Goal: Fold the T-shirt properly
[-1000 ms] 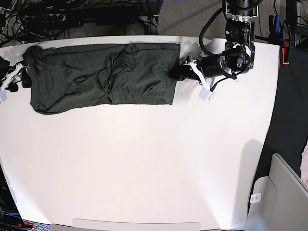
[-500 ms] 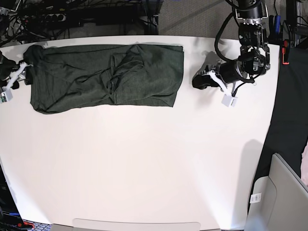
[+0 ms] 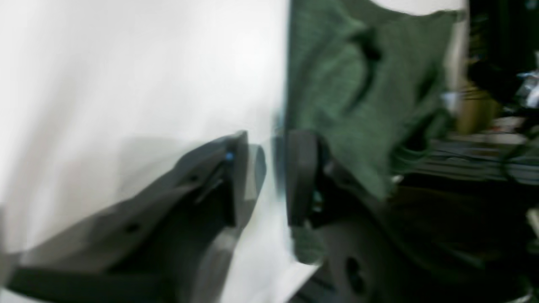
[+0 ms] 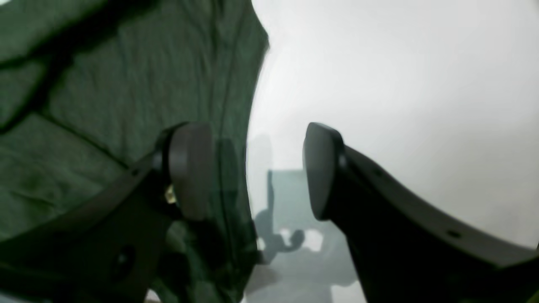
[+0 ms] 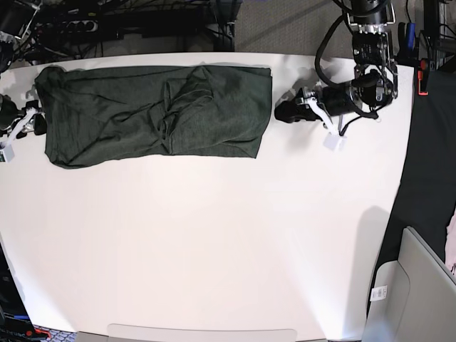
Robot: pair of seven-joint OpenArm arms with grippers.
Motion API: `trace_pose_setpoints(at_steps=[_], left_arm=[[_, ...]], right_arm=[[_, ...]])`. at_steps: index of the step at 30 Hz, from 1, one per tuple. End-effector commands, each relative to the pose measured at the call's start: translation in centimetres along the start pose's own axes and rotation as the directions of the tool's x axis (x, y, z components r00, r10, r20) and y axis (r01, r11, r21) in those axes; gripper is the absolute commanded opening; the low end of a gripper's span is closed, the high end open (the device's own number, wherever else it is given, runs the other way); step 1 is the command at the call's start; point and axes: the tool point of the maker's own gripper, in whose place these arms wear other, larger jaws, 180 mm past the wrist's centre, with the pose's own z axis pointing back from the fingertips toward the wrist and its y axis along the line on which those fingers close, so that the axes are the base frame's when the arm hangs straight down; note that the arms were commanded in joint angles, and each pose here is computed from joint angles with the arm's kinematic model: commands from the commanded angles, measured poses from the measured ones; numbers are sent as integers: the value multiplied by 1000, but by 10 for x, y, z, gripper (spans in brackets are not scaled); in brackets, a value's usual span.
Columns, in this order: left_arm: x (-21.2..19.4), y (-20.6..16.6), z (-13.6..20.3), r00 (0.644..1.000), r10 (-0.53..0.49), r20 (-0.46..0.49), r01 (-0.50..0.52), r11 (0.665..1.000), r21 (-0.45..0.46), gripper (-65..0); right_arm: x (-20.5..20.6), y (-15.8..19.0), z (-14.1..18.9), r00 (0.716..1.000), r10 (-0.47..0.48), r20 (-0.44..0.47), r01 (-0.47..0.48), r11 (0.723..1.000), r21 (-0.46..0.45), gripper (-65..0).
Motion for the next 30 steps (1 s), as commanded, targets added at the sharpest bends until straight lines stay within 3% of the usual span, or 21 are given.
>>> trace_pose_setpoints(at_steps=[1, 9, 23, 28, 30], left_arm=[[8, -7, 5, 1000, -3, 28, 4, 999, -37, -434], [7, -16, 10, 997, 51, 60, -45, 993, -107, -397], [-27, -42, -16, 995, 20, -99, -37, 984, -176, -399], [-24, -44, -18, 996, 23, -86, -37, 984, -175, -400], [-20, -39, -16, 995, 73, -73, -83, 985, -150, -400]], right_arm=[[17, -11, 12, 999, 31, 42, -30, 999, -28, -300], [18, -14, 13, 999, 33, 39, -32, 999, -34, -300], [22, -12, 12, 998, 29, 53, -28, 999, -31, -301], [22, -12, 12, 998, 28, 54, -26, 999, -28, -301], [22, -12, 11, 998, 28, 52, -26, 999, -28, -301]])
